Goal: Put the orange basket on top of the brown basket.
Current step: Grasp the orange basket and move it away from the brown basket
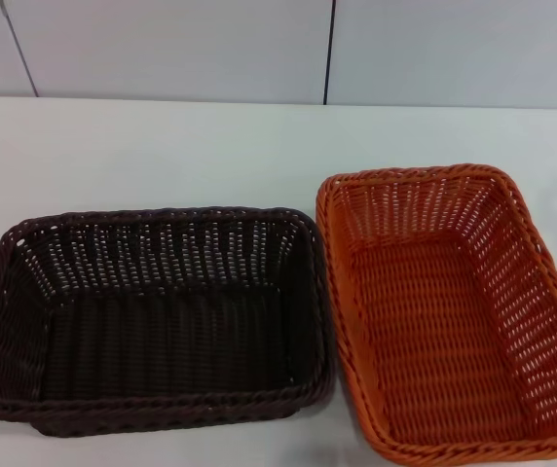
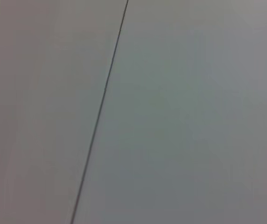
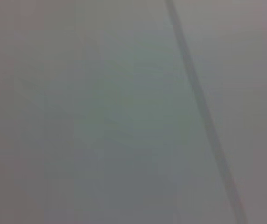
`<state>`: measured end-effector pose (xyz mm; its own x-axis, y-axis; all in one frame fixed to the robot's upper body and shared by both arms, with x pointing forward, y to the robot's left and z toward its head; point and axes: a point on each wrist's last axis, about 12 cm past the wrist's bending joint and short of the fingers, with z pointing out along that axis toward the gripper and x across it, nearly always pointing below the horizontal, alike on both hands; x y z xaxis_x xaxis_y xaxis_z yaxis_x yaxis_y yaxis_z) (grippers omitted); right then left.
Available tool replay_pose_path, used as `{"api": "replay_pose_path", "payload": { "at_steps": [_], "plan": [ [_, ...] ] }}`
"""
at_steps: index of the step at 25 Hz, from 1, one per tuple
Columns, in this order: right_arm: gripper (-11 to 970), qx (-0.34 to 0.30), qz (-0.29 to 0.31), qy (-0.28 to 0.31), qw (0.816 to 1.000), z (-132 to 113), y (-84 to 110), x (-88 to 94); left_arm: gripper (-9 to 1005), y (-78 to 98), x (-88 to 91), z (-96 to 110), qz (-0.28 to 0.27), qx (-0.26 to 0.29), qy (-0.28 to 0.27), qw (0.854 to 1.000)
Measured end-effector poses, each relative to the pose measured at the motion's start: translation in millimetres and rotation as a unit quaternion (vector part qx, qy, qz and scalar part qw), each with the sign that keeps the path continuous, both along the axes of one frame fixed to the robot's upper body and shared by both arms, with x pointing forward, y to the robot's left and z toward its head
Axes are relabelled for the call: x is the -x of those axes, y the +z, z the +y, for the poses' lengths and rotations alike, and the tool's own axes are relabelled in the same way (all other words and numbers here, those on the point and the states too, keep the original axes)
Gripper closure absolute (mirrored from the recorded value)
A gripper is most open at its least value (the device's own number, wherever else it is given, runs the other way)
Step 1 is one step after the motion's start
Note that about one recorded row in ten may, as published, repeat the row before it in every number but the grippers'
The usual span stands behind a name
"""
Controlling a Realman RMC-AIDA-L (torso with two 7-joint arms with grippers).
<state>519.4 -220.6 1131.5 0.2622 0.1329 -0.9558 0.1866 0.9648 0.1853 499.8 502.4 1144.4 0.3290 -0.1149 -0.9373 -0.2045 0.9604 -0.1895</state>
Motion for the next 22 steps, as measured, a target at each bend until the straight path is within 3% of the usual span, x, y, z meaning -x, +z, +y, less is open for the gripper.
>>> {"api": "replay_pose_path", "payload": {
  "at_steps": [6,12,15,21,22],
  "plan": [
    [374,-0.012,0.048,0.113,0.992,17.9,33.8,-5.3,164,-7.6,15.6,11.0,0.004,0.013,0.021,1.000],
    [374,-0.041,0.110,0.263,0.958,31.3,50.5,-13.7,165,-17.0,27.5,16.5,0.002,0.037,0.038,0.999],
    [374,-0.034,0.137,0.333,0.932,36.9,55.2,-19.3,165,-20.3,31.8,17.7,0.003,0.043,0.043,0.998],
    [374,0.005,0.182,0.471,0.863,44.8,71.7,-32.3,165,-22.5,40.2,22.3,-0.008,0.058,0.057,0.997],
    [374,0.018,0.191,0.501,0.844,45.4,78.5,-39.2,165,-22.3,40.0,22.6,-0.010,0.060,0.058,0.996]
  ]
}}
